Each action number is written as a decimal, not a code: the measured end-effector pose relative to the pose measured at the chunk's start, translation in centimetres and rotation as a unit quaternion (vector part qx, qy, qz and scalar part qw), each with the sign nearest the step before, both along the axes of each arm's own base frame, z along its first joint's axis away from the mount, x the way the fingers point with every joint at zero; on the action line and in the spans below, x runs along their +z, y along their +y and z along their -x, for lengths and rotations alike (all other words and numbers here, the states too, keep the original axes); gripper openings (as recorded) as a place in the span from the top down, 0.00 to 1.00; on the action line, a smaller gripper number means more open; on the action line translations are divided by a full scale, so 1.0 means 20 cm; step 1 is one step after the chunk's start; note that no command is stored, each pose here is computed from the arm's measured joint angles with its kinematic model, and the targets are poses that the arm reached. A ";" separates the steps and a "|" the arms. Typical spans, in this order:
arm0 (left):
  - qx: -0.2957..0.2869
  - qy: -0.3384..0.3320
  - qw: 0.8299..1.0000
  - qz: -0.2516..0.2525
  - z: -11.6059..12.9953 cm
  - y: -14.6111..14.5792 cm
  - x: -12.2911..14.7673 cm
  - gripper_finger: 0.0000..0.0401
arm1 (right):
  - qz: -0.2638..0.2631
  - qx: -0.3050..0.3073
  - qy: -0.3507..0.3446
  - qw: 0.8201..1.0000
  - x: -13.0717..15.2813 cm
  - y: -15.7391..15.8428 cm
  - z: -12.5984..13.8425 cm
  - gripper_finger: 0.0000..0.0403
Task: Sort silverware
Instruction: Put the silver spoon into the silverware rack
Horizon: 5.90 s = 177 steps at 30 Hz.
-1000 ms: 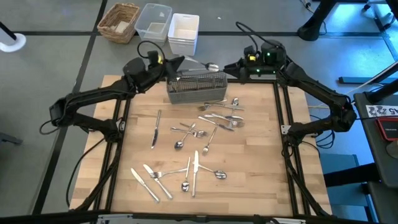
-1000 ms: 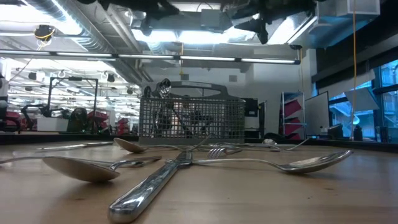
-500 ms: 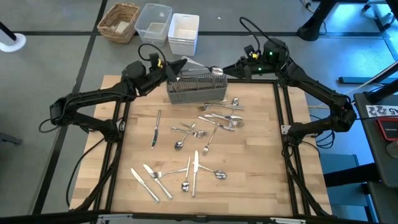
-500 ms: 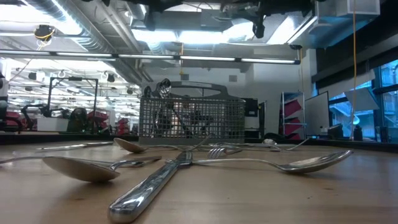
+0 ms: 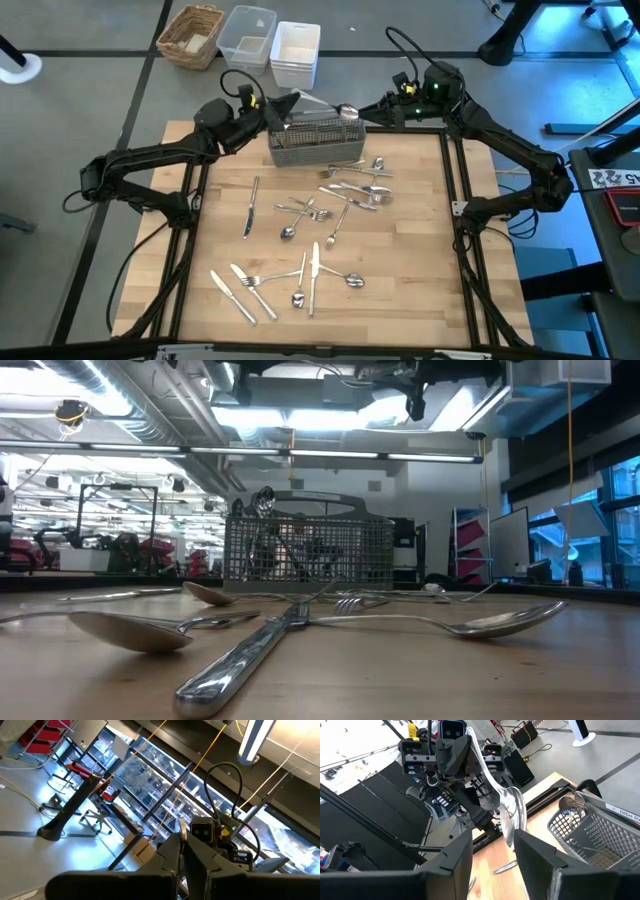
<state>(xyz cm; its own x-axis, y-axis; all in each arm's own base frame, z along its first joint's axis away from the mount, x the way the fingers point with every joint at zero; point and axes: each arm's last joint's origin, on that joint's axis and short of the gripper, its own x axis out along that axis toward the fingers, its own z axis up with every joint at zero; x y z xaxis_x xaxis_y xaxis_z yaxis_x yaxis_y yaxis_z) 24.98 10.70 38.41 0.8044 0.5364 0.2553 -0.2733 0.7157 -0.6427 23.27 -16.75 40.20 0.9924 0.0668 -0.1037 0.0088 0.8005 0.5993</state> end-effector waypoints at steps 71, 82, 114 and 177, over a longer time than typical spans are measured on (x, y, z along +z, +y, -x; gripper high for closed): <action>0.030 0.094 0.987 -0.128 -0.01 -0.01 -0.01 0.84 | 0.055 -0.080 0.006 0.995 -0.03 0.03 -0.11 0.98; 0.025 0.193 0.976 -0.095 0.07 -0.01 -0.06 0.59 | 0.127 -0.105 0.012 0.986 -0.03 0.02 -0.11 0.99; -0.024 0.307 0.917 -0.252 -0.17 -0.12 -0.22 0.58 | 0.617 -0.034 0.244 0.747 -0.24 0.22 -0.32 1.00; -0.013 0.363 0.909 -0.204 -0.39 -0.07 -0.50 0.99 | 0.575 0.016 0.206 0.792 -0.28 0.35 -0.39 0.75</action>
